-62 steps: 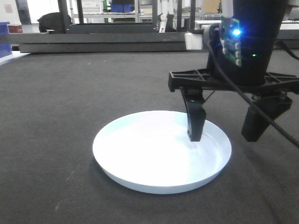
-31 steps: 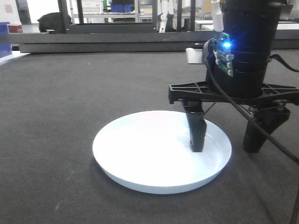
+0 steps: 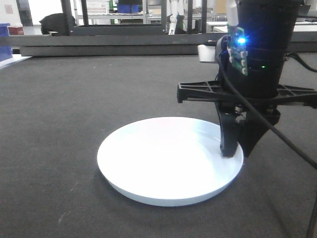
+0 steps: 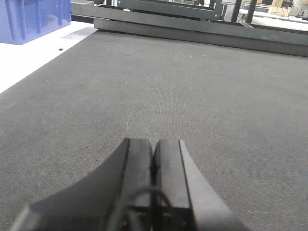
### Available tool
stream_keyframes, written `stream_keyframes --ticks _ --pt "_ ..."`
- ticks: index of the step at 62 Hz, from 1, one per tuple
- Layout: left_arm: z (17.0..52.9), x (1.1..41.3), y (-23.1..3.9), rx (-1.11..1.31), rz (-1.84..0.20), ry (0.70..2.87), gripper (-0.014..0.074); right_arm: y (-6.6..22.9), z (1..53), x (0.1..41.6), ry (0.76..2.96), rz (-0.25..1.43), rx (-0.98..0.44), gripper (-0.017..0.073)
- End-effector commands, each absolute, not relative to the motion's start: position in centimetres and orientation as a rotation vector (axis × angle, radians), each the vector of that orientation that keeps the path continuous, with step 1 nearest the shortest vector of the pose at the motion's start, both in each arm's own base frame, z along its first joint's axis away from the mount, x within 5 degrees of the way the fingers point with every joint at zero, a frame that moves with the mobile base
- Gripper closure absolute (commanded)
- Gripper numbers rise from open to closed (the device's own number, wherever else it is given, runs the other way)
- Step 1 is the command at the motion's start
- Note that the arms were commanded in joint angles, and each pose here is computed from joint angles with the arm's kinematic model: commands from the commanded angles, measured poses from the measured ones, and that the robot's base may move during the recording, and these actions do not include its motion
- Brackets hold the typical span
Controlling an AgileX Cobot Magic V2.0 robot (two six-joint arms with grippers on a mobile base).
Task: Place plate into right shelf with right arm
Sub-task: 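Lift the white plate up off the table with the right gripper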
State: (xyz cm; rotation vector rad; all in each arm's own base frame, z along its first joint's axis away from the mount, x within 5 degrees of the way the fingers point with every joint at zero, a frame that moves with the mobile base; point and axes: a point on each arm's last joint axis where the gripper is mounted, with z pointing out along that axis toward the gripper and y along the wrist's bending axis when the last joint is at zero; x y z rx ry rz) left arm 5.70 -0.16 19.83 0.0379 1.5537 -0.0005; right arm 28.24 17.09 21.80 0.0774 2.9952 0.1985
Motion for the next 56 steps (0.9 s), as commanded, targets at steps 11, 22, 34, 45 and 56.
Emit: stream_keyframes --ticks 11,22,34,45,56 --pt "20.3 5.6 -0.1 0.016 -0.005 1.465 0.0722 14.5 28.5 27.0 2.766 0.212 0.025 0.0505" --pt "20.3 5.6 -0.1 0.016 -0.005 1.465 0.0722 11.8 31.3 25.1 2.532 0.251 0.017 0.0505" --pt "20.3 5.6 -0.1 0.016 -0.005 1.465 0.0722 8.7 32.3 22.3 2.299 0.322 -0.005 0.0505" --pt "20.3 5.6 -0.1 0.016 -0.005 1.465 0.0722 6.5 32.4 20.3 2.116 0.328 -0.098 0.0505" --pt "20.3 5.6 -0.1 0.016 -0.005 1.465 0.0722 4.5 32.0 18.3 1.972 0.259 -0.142 0.0505"
